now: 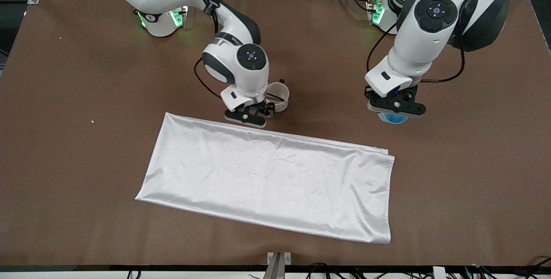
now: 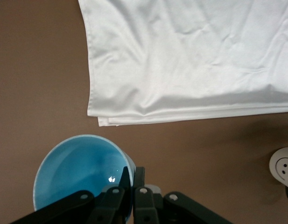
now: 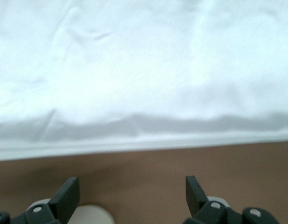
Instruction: Place blue cup into white mug on table
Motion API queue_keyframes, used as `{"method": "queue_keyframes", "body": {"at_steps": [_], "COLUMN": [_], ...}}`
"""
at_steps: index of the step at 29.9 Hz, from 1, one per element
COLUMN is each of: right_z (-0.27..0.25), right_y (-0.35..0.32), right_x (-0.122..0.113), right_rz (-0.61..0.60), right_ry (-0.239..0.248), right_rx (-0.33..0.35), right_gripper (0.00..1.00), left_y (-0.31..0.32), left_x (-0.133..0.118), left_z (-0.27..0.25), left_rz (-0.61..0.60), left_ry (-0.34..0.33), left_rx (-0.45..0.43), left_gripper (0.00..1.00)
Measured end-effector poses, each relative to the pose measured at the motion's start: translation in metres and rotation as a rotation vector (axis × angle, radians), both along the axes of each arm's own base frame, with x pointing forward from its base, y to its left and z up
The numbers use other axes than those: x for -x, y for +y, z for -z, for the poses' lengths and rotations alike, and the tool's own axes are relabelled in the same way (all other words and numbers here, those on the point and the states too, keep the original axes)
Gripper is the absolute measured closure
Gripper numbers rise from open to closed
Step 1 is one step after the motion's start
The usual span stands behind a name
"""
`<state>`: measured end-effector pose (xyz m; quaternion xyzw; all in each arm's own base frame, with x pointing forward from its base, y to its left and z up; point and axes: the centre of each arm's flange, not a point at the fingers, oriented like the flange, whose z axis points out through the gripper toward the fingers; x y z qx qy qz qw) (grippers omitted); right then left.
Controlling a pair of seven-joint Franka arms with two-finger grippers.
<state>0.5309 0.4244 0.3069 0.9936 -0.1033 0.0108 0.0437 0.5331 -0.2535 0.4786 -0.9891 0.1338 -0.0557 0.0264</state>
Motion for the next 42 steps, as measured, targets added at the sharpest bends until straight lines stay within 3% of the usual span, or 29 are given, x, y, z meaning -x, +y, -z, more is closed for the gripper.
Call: {"method": "queue_keyframes", "body": {"at_steps": [8, 14, 21, 25, 33, 42], "right_z": [0.001, 0.008, 0.021, 0.011, -0.057, -0.121], "right_y": [-0.111, -0.181, -0.231, -0.243, -0.258, -0.292], "right_x": [-0.070, -0.092, -0.102, -0.105, -0.105, -0.090], "right_rz": [-0.089, -0.145, -0.181, -0.188, -0.203, -0.241], "right_ry": [0.060, 0.102, 0.131, 0.129, 0.080, 0.061], "right_rx": [-0.019, 0.018, 0.057, 0.040, -0.010, -0.027], "right_gripper": [0.00, 0.00, 0.00, 0.00, 0.00, 0.00], "left_y": [-0.040, -0.090, -0.151, -0.183, -0.228, -0.263], "left_x": [0.006, 0.022, 0.049, 0.064, 0.081, 0.096], "left_z": [-0.002, 0.008, 0.033, 0.051, 0.088, 0.112], "left_rz": [-0.016, -0.058, -0.122, -0.151, -0.188, -0.236], "left_ry": [-0.009, 0.015, -0.002, -0.011, -0.013, 0.012], "left_rx": [0.039, 0.073, 0.045, 0.037, 0.034, 0.059], "left_gripper": [0.95, 0.95, 0.95, 0.95, 0.95, 0.95]}}
